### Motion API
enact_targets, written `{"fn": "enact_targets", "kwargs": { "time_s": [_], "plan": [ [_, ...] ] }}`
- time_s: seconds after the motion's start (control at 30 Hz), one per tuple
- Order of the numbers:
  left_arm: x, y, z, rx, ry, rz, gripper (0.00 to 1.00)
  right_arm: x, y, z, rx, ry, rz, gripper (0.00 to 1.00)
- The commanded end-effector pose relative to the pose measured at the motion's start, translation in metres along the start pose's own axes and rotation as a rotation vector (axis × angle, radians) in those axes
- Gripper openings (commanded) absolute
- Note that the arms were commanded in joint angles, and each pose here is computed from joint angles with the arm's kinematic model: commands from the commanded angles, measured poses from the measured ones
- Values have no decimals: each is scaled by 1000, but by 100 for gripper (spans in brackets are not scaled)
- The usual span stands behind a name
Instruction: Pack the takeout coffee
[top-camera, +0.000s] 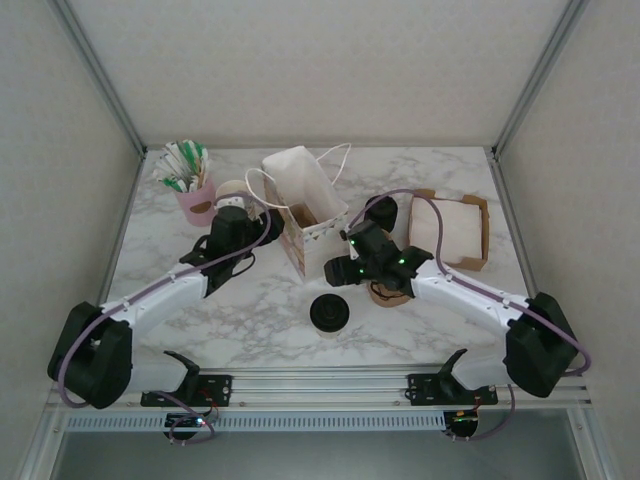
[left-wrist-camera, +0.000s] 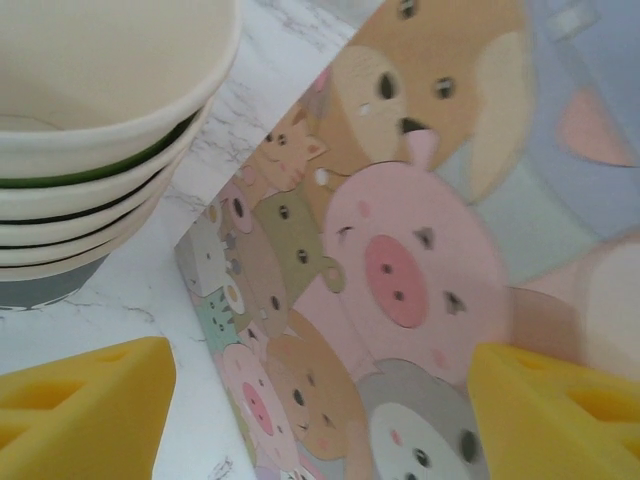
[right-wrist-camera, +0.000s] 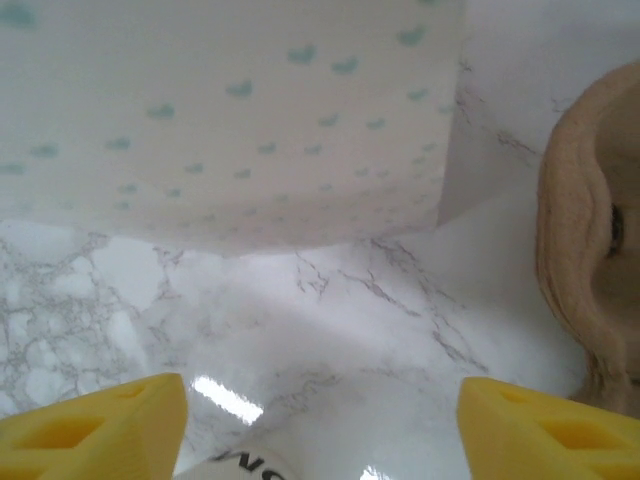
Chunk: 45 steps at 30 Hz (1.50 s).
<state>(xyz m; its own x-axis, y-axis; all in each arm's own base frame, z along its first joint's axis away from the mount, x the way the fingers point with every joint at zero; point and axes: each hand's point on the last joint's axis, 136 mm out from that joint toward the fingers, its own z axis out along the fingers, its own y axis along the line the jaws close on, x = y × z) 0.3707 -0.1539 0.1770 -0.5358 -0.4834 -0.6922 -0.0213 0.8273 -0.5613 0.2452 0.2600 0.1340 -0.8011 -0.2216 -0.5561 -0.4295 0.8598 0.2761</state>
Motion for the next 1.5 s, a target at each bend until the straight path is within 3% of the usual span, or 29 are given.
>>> {"fn": "enact_targets", "kwargs": {
  "time_s": [0.0, 0.07, 0.13, 0.17, 0.23, 0.37, 0.5, 0.7, 0.87, 1.13, 1.23, 1.47],
  "plan": [
    [-8, 0, -23, 13, -30, -3, 80, 6, -9, -26, 38, 3, 13, 79],
    [-8, 1, -35, 20, -37, -10, 82, 12, -12, -38, 47, 16, 18, 84],
    [-8, 1, -47, 31, -42, -16, 84, 16, -13, -49, 42, 16, 26, 97],
    [-8, 0, -54, 42, -43, -18, 86, 18, -14, -54, 44, 20, 37, 99],
    [-6, -4, -65, 74, -37, -14, 89, 20, -17, -65, 61, 27, 65, 99],
    [-2, -14, -90, 156, -30, 8, 99, 20, -44, -91, 232, 24, 178, 99],
    [1, -26, -116, 251, -18, 15, 100, 16, -51, -110, 263, -16, 151, 99],
    [2, -37, -137, 314, 3, 7, 100, 3, -53, -140, 232, -175, 150, 99],
    [-11, -45, -153, 360, -54, -1, 100, -1, -45, -155, 188, -189, 116, 99],
    [-29, -57, -189, 483, -207, 48, 100, 4, 1, -140, -48, -89, 56, 99],
    [-28, -53, -196, 513, -251, 30, 100, 7, 10, -132, -70, -39, 42, 98],
    [3, -33, -160, 428, -122, -15, 100, 23, 27, -110, -41, 144, -12, 94]
  ]
}}
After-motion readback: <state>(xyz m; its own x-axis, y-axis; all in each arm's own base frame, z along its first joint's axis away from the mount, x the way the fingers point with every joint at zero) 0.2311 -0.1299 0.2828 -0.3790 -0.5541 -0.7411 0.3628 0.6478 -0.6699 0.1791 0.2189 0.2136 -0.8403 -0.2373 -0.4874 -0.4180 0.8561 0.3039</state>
